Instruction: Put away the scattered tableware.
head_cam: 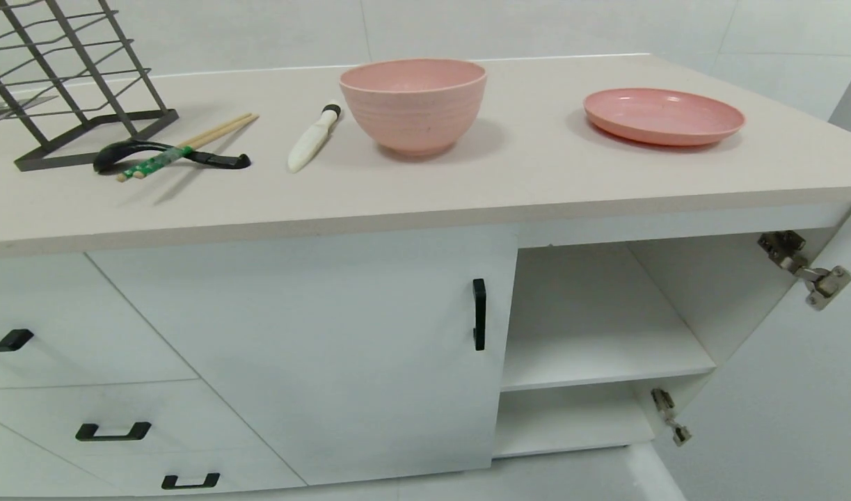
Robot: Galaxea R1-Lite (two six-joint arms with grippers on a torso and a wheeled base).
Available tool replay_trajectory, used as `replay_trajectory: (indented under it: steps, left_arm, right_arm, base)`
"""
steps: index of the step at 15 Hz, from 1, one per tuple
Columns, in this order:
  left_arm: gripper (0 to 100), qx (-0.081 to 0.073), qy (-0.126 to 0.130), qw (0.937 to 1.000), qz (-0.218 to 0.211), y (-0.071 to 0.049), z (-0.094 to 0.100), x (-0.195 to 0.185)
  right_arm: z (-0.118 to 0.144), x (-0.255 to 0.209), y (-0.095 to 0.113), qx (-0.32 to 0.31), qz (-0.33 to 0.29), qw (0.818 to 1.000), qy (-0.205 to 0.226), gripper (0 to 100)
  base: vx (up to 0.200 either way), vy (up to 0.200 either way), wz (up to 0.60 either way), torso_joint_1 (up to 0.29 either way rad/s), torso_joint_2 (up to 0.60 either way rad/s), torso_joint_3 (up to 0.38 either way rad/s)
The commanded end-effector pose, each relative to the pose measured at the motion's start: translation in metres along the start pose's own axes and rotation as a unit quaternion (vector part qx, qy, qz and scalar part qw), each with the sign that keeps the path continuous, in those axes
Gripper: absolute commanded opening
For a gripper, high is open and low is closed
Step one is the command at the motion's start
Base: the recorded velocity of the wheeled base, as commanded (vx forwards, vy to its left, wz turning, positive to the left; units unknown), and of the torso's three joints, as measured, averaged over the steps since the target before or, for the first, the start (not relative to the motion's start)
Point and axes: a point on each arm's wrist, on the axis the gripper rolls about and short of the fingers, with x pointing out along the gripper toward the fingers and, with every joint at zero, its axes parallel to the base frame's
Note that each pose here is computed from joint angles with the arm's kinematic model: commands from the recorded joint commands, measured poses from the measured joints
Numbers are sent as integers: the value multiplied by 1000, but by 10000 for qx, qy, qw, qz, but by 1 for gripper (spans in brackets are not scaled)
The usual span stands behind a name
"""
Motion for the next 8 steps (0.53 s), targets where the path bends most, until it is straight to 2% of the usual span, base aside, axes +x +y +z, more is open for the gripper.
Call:
replay_trajectory:
  steps: [1, 3, 5, 8]
  left_arm:
    - [100, -1, 10, 10000, 2, 0, 0, 0]
    - [100, -1, 10, 10000, -6, 0, 0, 0]
    - [100, -1, 10, 10000, 2, 0, 0, 0]
    - [100, -1, 10, 10000, -6, 0, 0, 0]
  right_arm:
    - [0, 0, 0, -1, 4, 10000, 6, 100]
    - [0, 0, 0, -1, 4, 10000, 6, 100]
    - [0, 0, 0, -1, 4, 10000, 6, 100]
    - [0, 0, 0, 7, 4, 10000, 6, 100]
  base:
    - [0, 0, 0, 154, -188, -27]
    - [0, 0, 0, 217, -58, -68]
    - [0, 0, 0, 254, -168, -195]
    - [0, 0, 0, 217, -637, -238]
